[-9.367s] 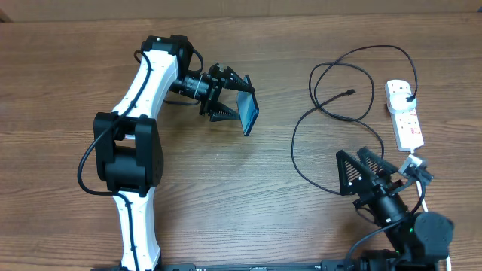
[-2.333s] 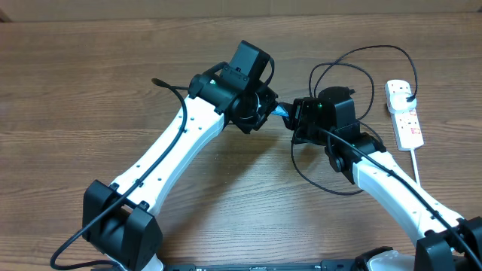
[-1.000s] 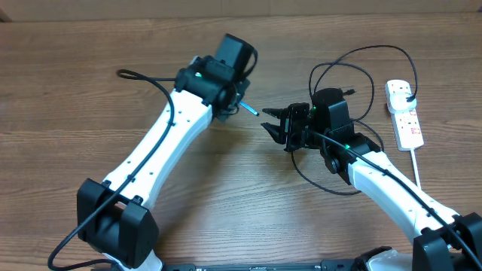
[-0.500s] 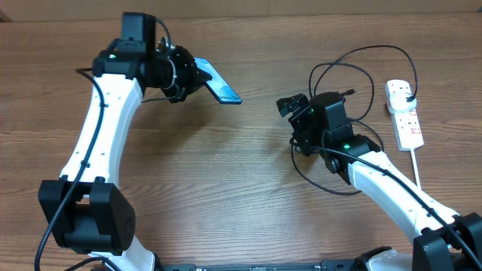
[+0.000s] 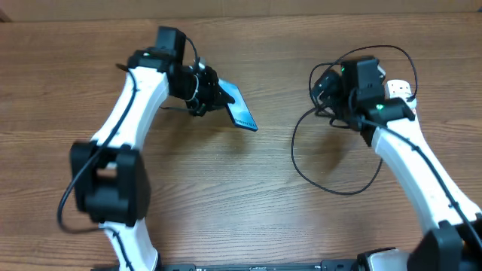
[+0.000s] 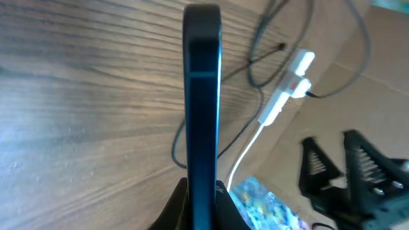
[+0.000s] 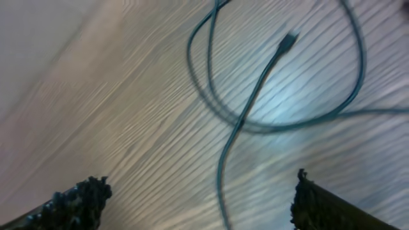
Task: Plug charger to phone and switch on socket
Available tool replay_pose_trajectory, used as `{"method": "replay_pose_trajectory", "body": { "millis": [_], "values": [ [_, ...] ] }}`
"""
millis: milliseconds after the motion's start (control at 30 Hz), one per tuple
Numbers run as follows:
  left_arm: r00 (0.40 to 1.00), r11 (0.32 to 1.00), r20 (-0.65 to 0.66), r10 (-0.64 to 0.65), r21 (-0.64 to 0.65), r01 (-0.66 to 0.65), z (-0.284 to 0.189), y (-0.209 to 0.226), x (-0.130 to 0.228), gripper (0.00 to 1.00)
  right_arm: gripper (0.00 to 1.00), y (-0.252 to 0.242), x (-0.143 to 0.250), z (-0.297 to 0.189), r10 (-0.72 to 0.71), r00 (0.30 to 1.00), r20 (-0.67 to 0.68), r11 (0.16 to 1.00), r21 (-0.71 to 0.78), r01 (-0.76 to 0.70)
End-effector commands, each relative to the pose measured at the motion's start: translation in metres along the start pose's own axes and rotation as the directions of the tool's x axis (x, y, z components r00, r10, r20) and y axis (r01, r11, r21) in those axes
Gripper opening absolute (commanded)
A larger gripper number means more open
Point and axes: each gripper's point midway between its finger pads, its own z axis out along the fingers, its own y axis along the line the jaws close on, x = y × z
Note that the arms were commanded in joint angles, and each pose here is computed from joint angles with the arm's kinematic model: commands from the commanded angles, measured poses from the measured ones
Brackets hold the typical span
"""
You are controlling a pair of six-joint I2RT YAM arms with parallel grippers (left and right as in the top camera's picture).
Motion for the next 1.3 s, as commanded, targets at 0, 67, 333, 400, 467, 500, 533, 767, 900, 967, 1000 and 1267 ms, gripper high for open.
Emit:
{"method": "replay_pose_trajectory", "body": {
  "millis": [0,67,333,400,467,500,533,767,900,967,1000,1267],
  "values": [
    [0.974,0.983,-0.227,-0.016,0.172,0.057,0.032,-0.017,0.015,0.04,0.77,-0.022,-0.015,0.037,-0.037,0.999,0.027,0.99,0.137,0.033],
    [0.954,0.974,-0.3,-0.022,0.209,0.088,0.046,-0.016,0.017,0.04,0.7,-0.031,-0.02,0.06,-0.043,0.998,0.041,0.979,0.203,0.033],
    [0.943,0.973,-0.333,-0.02,0.208,0.094,0.054,-0.018,0.025,0.04,0.65,-0.044,-0.027,0.126,-0.053,0.993,0.107,0.962,0.274,0.022],
    [0.942,0.973,-0.334,-0.02,0.21,0.095,0.054,-0.018,0.025,0.04,0.65,-0.047,-0.026,0.14,-0.052,0.992,0.113,0.961,0.277,0.018],
    [0.942,0.973,-0.335,-0.02,0.21,0.095,0.054,-0.018,0.025,0.04,0.62,-0.049,-0.022,0.15,-0.052,0.993,0.11,0.96,0.28,0.019],
    [0.942,0.973,-0.335,-0.02,0.21,0.095,0.054,-0.018,0.025,0.04,0.6,-0.052,-0.02,0.154,-0.054,0.993,0.104,0.958,0.286,0.022],
    [0.942,0.973,-0.335,-0.02,0.21,0.095,0.054,-0.018,0.025,0.04,0.58,-0.054,-0.017,0.158,-0.055,0.994,0.097,0.956,0.292,0.024],
    [0.944,0.975,-0.328,-0.022,0.203,0.093,0.054,-0.017,0.024,0.04,0.39,-0.054,-0.018,0.165,-0.054,0.992,0.111,0.958,0.286,0.02],
    [0.945,0.975,-0.328,-0.023,0.203,0.094,0.054,-0.017,0.024,0.04,0.26,-0.051,-0.021,0.165,-0.052,0.991,0.124,0.961,0.276,0.016],
    [0.944,0.975,-0.328,-0.023,0.203,0.094,0.054,-0.017,0.024,0.04,0.18,-0.051,-0.021,0.165,-0.052,0.991,0.124,0.961,0.276,0.016],
    [0.944,0.975,-0.328,-0.023,0.203,0.094,0.054,-0.017,0.024,0.04,0.14,-0.051,-0.021,0.165,-0.052,0.991,0.124,0.961,0.275,0.016],
    [0.945,0.973,-0.326,-0.008,0.214,0.082,0.054,-0.018,0.024,0.04,0.04,0.008,-0.045,0.111,-0.105,0.99,0.091,0.992,0.086,0.098]
  ]
}}
